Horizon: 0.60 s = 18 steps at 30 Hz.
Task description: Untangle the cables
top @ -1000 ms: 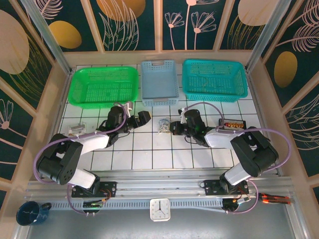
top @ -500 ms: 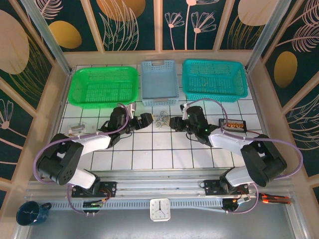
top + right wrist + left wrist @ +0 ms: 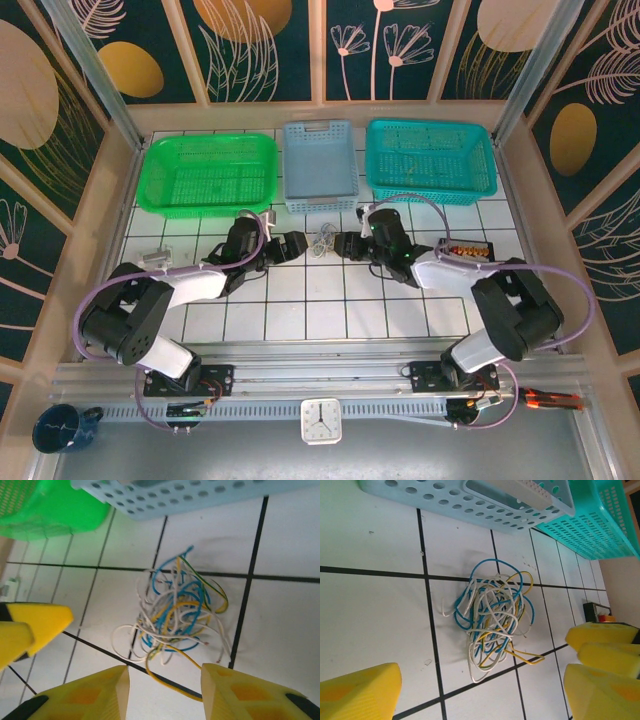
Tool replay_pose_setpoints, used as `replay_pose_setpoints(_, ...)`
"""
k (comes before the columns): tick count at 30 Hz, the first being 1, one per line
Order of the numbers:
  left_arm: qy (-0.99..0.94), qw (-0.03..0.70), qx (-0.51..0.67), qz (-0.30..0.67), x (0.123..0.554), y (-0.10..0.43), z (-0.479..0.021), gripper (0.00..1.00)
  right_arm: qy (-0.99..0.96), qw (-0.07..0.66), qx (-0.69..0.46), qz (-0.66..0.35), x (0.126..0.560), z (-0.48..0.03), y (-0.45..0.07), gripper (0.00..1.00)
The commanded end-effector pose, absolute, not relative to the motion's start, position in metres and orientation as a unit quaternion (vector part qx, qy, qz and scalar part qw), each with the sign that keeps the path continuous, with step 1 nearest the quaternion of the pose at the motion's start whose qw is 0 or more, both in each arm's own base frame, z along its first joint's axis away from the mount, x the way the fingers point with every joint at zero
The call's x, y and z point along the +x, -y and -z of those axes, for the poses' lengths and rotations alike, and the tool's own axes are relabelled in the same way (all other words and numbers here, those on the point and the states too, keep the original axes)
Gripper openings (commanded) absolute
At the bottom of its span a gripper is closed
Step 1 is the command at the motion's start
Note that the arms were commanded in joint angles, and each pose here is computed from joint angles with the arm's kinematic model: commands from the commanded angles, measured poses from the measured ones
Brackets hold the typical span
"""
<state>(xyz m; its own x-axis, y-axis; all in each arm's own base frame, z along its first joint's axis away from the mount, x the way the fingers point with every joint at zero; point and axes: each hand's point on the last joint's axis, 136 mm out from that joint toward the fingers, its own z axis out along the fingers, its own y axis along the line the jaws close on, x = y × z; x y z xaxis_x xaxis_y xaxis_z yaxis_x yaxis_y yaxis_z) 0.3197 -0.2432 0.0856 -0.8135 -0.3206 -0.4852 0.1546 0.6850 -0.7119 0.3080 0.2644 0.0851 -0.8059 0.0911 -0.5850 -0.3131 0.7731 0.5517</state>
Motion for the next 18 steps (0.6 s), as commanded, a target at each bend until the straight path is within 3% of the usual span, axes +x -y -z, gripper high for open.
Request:
replay_pose_setpoints(1, -0.870, 0.309, -0.042, 0.383, 0.322, 0.242, -0.087, 0.85, -0.896, 0.305, -0.075, -0.315, 0.310, -0.073, -0.263, 0.45)
replay_pose_setpoints(18, -0.858, 0.317, -0.042, 0.402, 0.327, 0.249, -0.104, 0.89, -0.896, 0.311, -0.145, -0.282, 0.302, -0.052, -0.271, 0.48)
